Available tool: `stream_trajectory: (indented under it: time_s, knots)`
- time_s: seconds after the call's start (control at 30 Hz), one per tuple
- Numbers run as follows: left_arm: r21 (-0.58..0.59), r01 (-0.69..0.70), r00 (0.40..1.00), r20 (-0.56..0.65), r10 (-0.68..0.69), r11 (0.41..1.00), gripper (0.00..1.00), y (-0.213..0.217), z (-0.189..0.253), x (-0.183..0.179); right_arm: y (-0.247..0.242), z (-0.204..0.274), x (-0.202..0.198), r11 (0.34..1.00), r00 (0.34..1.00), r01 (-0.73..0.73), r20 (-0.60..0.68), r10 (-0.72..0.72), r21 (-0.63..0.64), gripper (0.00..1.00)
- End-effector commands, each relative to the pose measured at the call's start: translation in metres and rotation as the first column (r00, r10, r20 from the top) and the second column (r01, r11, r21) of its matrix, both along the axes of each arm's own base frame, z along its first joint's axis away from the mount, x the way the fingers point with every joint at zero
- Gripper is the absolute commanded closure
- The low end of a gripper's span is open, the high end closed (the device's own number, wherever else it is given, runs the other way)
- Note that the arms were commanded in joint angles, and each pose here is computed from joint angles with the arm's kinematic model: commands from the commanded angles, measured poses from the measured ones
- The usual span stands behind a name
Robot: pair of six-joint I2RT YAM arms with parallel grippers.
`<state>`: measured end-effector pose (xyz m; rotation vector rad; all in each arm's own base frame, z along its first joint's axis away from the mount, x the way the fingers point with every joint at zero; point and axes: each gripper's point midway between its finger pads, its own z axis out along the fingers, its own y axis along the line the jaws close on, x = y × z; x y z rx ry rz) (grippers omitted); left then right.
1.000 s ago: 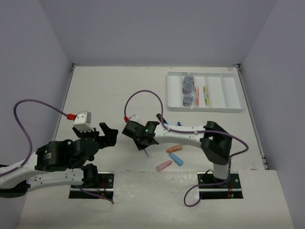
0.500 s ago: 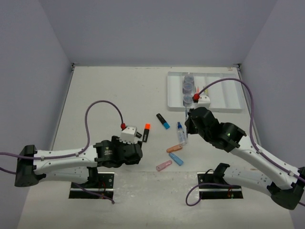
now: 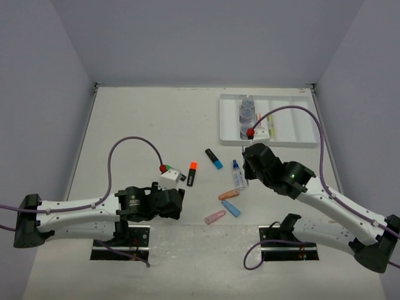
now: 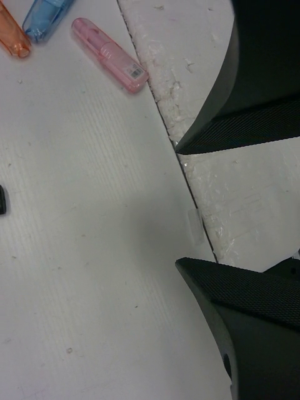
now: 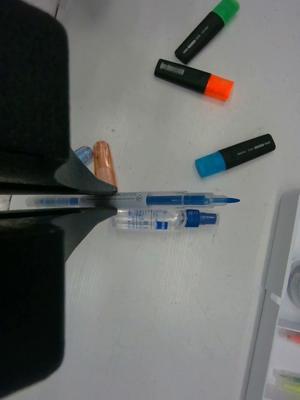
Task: Sort the stationery into containers
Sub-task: Close the pen cap on the pen.
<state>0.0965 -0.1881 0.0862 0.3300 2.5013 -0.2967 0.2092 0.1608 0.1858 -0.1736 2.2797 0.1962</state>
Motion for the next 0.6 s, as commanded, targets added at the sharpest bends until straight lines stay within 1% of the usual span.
stream_trajectory:
  time_s: [0.0, 0.03, 0.07, 0.1, 0.17, 0.23, 0.33, 0.37, 0.4, 0.47, 0.57]
  knots:
    - [-0.003, -0.034, 0.999, -0.02, 0.034, 0.999, 0.29, 0.002, -0.001, -0.002, 0.004, 0.006, 0.003, 0.999, 0.999, -0.031, 0.033, 0.031, 0.012, 1.0]
    - [0.016, -0.09, 0.996, -0.015, 0.09, 0.996, 0.3, 0.011, -0.001, 0.0, 0.004, 0.005, 0.003, 0.999, 0.999, -0.034, 0.032, 0.034, 0.01, 1.0]
    - [0.037, -0.179, 0.984, -0.012, 0.179, 0.983, 0.31, 0.022, -0.002, 0.002, 0.004, 0.006, 0.002, 0.999, 0.999, -0.038, 0.039, 0.038, 0.017, 1.0]
    - [0.053, -0.279, 0.96, -0.007, 0.28, 0.959, 0.32, 0.033, -0.003, 0.004, 0.004, 0.007, 0.002, 0.999, 0.998, -0.044, 0.048, 0.043, 0.029, 1.0]
    - [0.044, -0.452, 0.891, -0.033, 0.454, 0.891, 0.35, 0.046, -0.004, 0.002, 0.004, 0.007, 0.001, 0.998, 0.997, -0.049, 0.057, 0.047, 0.039, 1.0]
    - [0.013, -0.572, 0.817, -0.086, 0.57, 0.82, 0.38, 0.047, -0.006, -0.003, 0.004, 0.004, 0.001, 0.998, 0.997, -0.049, 0.055, 0.047, 0.036, 1.0]
    - [-0.016, -0.672, 0.731, -0.174, 0.66, 0.74, 0.4, 0.038, -0.016, -0.01, 0.004, 0.005, 0.002, 0.998, 0.997, -0.054, 0.056, 0.052, 0.031, 1.0]
    - [-0.014, -0.698, 0.707, -0.177, 0.685, 0.716, 0.44, 0.039, -0.018, -0.009, 0.004, 0.005, 0.002, 0.998, 0.997, -0.056, 0.057, 0.054, 0.029, 1.0]
    - [0.017, -0.712, 0.686, -0.194, 0.701, 0.702, 0.49, 0.041, -0.022, -0.015, 0.005, 0.005, 0.002, 0.998, 0.997, -0.057, 0.057, 0.055, 0.031, 1.0]
    - [0.059, -0.711, 0.68, -0.196, 0.706, 0.701, 0.54, 0.037, -0.027, -0.018, 0.004, 0.006, 0.001, 0.998, 0.996, -0.061, 0.062, 0.059, 0.033, 1.0]
    - [0.141, -0.71, 0.661, -0.206, 0.722, 0.69, 0.55, 0.034, -0.034, -0.027, 0.005, 0.005, 0.0, 0.997, 0.996, -0.063, 0.064, 0.06, 0.042, 1.0]
